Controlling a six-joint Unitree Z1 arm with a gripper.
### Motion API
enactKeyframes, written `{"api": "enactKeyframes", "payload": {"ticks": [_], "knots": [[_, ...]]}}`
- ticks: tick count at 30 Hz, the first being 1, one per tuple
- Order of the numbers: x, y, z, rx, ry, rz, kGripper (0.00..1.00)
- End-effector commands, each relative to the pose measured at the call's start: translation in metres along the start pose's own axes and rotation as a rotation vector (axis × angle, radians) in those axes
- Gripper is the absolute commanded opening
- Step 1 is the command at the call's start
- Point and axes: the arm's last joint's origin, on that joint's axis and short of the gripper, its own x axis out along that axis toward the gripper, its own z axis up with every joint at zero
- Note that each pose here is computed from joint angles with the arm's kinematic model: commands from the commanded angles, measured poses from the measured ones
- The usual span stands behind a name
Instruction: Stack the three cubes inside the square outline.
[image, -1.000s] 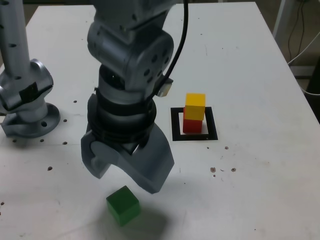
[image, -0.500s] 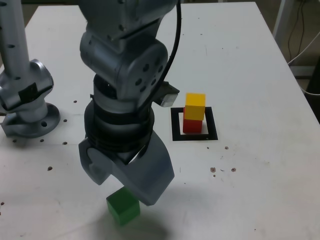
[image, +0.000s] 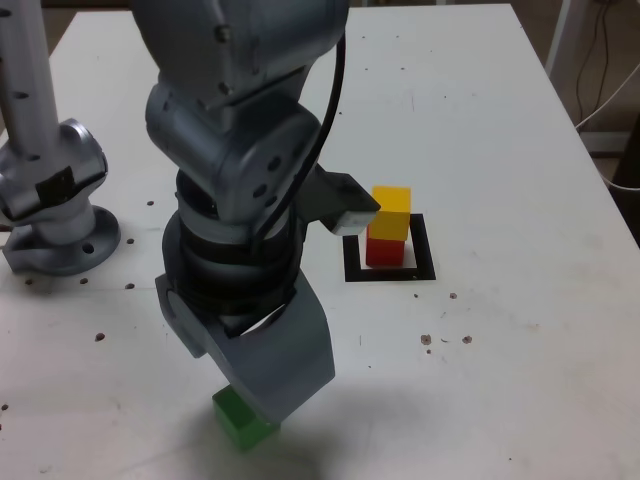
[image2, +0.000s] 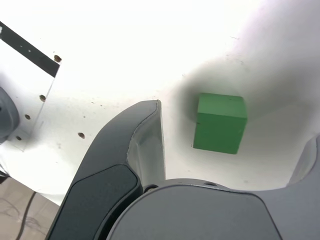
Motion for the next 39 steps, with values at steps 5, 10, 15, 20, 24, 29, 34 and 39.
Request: {"api": "enactKeyframes", "payload": {"ticks": [5,10,15,20,24,29,34,39], "knots": [[0.002,-0.002,0.002,0.009,0.011,0.004,0.99],[0.006,-0.006,0.006,0.016,0.014,0.004,0.99],[0.013,-0.009,0.013,0.019,0.02,0.003,0.99],[0.027,-0.013,0.021,0.022,0.031,-0.002,0.99],[0.039,-0.014,0.024,0.02,0.034,-0.011,0.98],[0.047,-0.015,0.028,0.019,0.034,-0.017,0.96],[0.051,-0.015,0.03,0.017,0.041,-0.019,0.89],[0.052,-0.014,0.031,-0.01,0.053,-0.003,0.59]]}}
